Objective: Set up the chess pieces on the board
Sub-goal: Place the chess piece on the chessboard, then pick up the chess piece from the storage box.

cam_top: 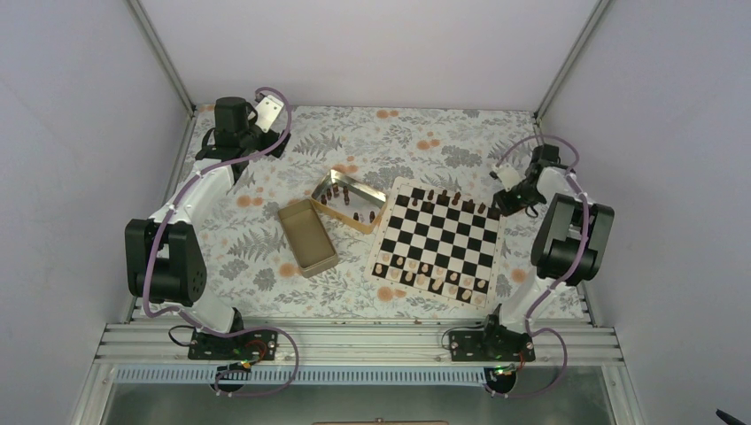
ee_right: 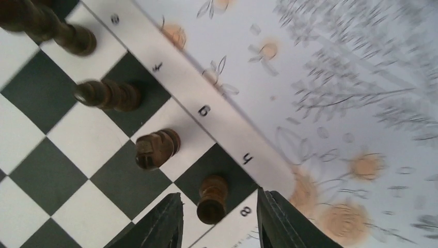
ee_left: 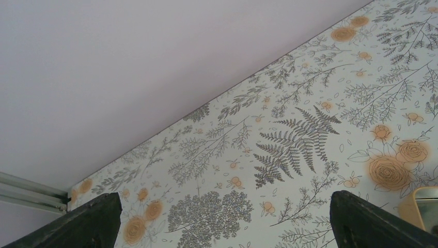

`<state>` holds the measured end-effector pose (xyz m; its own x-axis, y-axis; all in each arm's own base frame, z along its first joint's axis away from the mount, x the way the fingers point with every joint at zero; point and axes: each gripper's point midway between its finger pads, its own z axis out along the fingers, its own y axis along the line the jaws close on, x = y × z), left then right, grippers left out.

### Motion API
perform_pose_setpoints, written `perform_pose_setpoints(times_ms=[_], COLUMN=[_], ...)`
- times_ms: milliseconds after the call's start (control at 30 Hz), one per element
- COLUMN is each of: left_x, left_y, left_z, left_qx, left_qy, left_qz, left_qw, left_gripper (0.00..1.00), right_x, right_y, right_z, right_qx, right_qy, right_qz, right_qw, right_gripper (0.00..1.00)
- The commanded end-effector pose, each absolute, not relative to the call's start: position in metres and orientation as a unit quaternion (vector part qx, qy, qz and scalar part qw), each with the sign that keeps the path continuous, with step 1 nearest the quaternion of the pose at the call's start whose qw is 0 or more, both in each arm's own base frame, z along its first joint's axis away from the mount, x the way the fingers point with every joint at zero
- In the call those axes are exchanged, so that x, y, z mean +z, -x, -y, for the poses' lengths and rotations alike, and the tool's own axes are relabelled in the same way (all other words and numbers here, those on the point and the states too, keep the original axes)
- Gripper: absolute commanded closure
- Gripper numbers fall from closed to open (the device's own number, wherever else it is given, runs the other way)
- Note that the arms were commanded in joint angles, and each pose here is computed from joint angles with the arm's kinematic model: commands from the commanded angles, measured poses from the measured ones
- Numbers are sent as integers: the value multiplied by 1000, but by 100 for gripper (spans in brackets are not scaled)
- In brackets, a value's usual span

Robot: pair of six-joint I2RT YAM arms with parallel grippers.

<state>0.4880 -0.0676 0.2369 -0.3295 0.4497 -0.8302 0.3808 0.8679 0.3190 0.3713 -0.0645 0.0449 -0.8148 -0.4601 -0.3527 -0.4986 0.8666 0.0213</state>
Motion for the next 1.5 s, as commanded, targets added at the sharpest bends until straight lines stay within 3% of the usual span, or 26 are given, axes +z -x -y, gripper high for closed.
perform_pose_setpoints(times_ms=[0,133,333,467,633,967,1467], left_x=[256,256,257,255,252,250,251], left_y=[-486,-486,-485,-485,-486,-486,-485], left_z=[68,68,69,70,71,72,72], left_qx=[38,37,36,34,31,30,31], left_qy=[-256,-256,-257,-258,-260,-260,-261], left_qz=[-801,-801,-801,-802,-803,-803,-801], left_qw=[539,540,540,538,535,535,538], left_gripper=[0,0,0,0,0,0,0], right_x=[112,165,227,237,195,108,57], right_y=[-395,-413,-433,-434,-425,-411,-395], right_z=[59,4,-139,-230,-306,-374,-364], right_qx=[27,16,23,78,106,138,108], right_qy=[265,323,451,515,574,606,618], right_qz=[-935,-908,-833,-778,-749,-735,-754], right_qw=[235,267,319,351,313,270,195], right_gripper=[60,58,57,58,59,62,67])
